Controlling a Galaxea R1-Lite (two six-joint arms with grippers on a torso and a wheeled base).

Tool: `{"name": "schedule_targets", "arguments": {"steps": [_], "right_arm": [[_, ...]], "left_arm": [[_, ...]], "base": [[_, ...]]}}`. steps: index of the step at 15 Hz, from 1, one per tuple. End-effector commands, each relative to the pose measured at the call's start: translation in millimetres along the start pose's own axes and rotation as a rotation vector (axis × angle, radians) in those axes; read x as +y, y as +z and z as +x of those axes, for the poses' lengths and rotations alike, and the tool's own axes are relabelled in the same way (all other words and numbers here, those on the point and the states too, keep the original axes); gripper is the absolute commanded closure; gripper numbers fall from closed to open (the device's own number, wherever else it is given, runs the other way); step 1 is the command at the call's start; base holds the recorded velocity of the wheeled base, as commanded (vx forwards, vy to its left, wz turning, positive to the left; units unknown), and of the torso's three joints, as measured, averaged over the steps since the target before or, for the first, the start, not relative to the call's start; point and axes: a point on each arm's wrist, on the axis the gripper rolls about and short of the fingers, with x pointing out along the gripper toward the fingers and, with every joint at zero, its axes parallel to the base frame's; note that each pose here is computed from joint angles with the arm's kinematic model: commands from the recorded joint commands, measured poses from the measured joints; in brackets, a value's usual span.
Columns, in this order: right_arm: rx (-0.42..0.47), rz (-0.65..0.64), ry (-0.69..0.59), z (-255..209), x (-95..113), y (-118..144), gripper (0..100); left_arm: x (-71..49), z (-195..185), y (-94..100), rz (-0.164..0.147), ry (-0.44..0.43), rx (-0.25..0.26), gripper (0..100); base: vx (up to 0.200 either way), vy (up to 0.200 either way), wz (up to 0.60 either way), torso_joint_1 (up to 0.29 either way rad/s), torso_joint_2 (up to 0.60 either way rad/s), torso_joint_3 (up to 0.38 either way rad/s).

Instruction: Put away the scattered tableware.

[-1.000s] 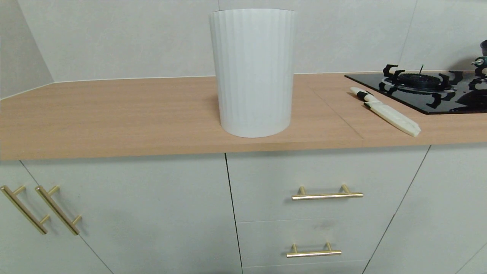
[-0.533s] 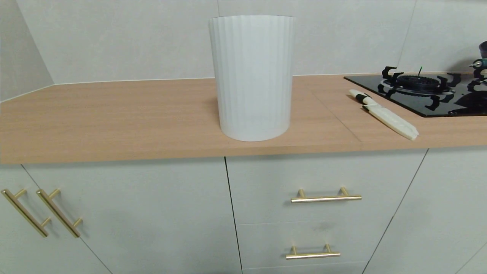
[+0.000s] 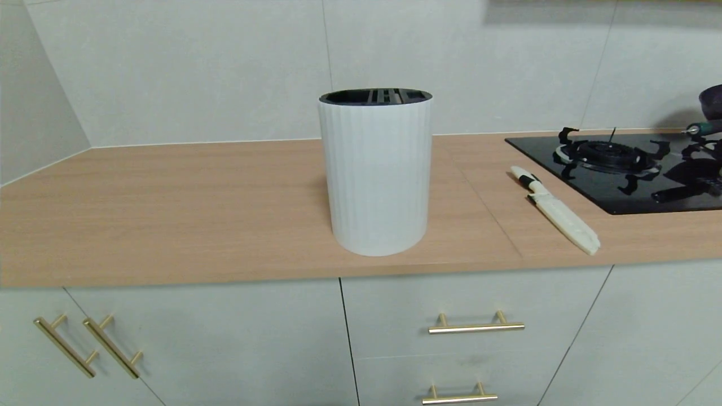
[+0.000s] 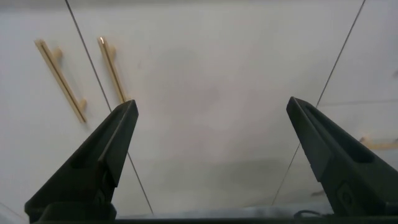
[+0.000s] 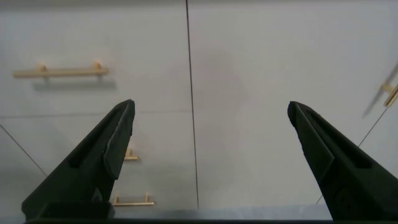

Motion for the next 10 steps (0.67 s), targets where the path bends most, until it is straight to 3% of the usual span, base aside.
{"name": "schedule_targets", "arguments": {"steps": [1,10], "right_arm": [[0.001,0.000,0.000,0.1,0.0,0.1,0],[0.001,0.000,0.000,0.1,0.0,0.1,0]], "left_arm": [[0.0,0.1,0.0,0.000,0.000,0.001,0],[0.0,0.1,0.0,0.000,0.000,0.001,0]], "base": [[0.000,0.000,0.00,0.168,-0.48,-0.305],[0.000,0.000,0.00,0.189,-0.48,-0.294]]}}
